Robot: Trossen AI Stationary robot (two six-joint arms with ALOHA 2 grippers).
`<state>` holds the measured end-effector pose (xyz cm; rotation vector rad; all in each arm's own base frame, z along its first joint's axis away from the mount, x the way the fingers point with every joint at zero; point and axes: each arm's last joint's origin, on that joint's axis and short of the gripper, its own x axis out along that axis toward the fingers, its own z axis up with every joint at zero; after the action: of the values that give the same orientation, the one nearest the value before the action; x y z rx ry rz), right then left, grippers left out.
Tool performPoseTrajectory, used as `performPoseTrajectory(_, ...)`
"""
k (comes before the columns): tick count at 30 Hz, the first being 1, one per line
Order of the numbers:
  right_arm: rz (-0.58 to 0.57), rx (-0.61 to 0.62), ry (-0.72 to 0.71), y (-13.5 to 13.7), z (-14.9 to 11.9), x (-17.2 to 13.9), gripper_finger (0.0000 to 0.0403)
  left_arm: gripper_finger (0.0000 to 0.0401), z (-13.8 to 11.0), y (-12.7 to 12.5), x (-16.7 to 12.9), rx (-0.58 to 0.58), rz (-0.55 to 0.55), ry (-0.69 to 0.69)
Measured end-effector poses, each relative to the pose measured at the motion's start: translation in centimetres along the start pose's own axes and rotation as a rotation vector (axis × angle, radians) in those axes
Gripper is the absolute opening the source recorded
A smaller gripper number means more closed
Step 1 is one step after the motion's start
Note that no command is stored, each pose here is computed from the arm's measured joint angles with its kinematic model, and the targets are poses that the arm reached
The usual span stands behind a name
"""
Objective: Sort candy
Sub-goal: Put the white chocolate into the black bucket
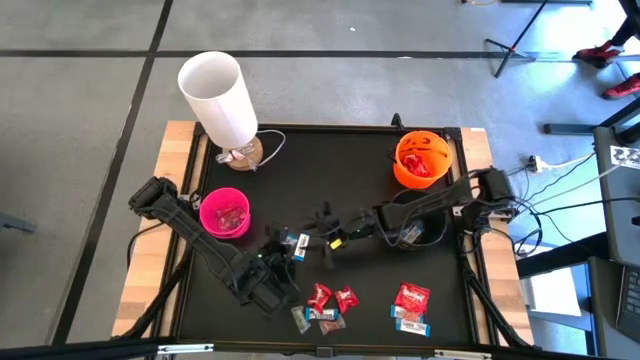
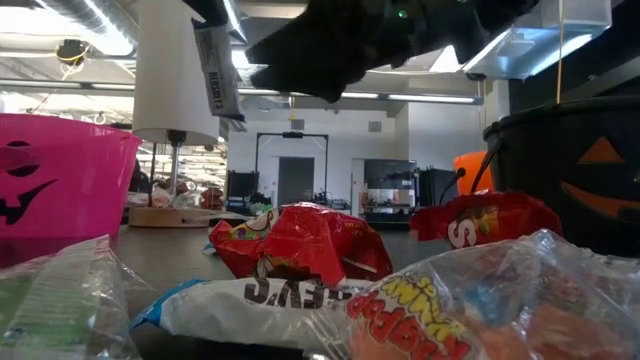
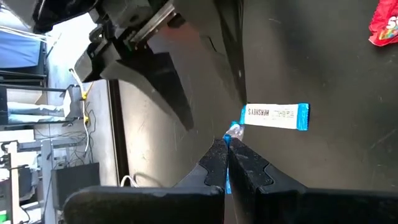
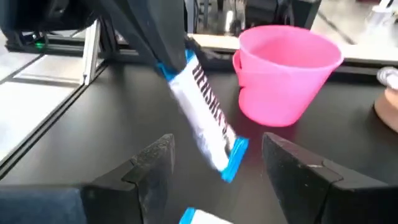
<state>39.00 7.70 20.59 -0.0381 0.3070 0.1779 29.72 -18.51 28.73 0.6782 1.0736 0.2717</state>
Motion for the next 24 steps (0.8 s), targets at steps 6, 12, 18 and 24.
performPoseTrajectory(6,0.01,-0.003,-0.066,0.1,0.3,1.5,0.0241,0.0,0.1,0.1,0.1,-0.011,0.002,-0.005)
performPoseTrajectory(12,0.004,-0.002,-0.06,0.1,0.4,2.7,0.0241,0.0,0.3,0.3,0.4,-0.02,0.006,-0.012)
performPoseTrajectory(18,-0.053,-0.001,-0.03,-0.1,0.4,3.0,0.0212,0.0,0.4,0.4,0.4,-0.021,0.006,-0.021)
performPoseTrajectory(24,-0.032,-0.001,-0.009,0.0,0.2,3.1,0.0125,0.0,0.5,0.3,0.4,-0.02,0.006,-0.025)
